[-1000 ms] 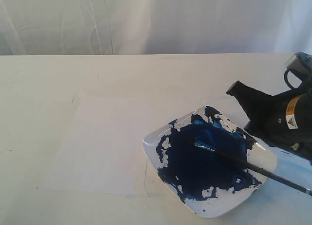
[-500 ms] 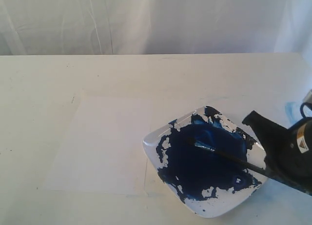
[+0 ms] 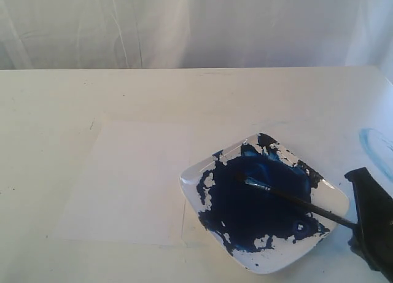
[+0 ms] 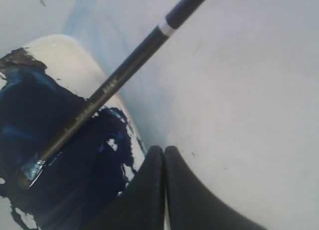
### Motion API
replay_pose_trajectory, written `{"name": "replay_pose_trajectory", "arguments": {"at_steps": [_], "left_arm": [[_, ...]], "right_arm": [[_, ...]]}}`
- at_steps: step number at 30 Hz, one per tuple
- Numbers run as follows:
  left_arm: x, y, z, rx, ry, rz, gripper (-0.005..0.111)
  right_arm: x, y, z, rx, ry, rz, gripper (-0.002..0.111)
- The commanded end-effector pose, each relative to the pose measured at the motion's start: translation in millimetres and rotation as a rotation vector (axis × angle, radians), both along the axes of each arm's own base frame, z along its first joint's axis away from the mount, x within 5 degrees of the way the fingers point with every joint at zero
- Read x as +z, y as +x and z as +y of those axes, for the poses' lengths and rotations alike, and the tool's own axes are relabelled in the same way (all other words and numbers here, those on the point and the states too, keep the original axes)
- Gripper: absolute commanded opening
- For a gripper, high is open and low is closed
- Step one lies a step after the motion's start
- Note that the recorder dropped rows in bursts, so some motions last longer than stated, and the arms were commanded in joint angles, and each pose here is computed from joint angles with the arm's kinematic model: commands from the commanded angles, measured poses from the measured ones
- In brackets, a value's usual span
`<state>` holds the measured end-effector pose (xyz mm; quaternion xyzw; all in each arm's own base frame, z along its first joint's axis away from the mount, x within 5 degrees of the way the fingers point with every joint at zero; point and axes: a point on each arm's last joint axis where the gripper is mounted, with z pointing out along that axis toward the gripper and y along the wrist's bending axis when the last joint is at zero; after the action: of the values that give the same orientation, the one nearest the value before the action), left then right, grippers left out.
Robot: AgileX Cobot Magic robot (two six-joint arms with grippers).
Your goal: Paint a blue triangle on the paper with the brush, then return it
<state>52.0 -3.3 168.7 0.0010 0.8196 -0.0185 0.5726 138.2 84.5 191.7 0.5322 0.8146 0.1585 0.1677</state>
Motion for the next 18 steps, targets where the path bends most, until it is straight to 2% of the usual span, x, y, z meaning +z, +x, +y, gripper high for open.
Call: {"name": "replay_pose_trajectory", "arguments": {"at_steps": [1, 4, 8, 11, 15, 18], "left_arm": [[-1.6, -0.2, -0.4, -0.004, -0.006, 0.003, 0.000], [-1.6, -0.2, -0.4, -0.004, -0.006, 0.003, 0.000], [-1.6, -0.2, -0.3, -0.004, -0.006, 0.003, 0.000], [-1.6, -0.2, -0.3, -0.004, -0.006, 0.003, 0.000], [-1.6, -0.2, -0.3, -0.004, -0.006, 0.003, 0.000], [-1.6, -0.2, -0.3, -0.004, -0.006, 0.003, 0.000]], "right_arm": [[1.6, 3.9, -1.2, 0.028, -0.004, -0.058, 0.000], [1.7, 4.5, -4.7, 0.045, -0.057, -0.065, 0.000], [5.8, 11.3, -9.1, 0.143, -0.173, -0.157, 0.004], [6.7, 12.5, -9.1, 0.161, -0.187, -0.174, 0.016], [6.3, 12.0, -8.8, 0.154, -0.178, -0.167, 0.040], [6.0, 11.5, -8.8, 0.146, -0.172, -0.160, 0.044]]}}
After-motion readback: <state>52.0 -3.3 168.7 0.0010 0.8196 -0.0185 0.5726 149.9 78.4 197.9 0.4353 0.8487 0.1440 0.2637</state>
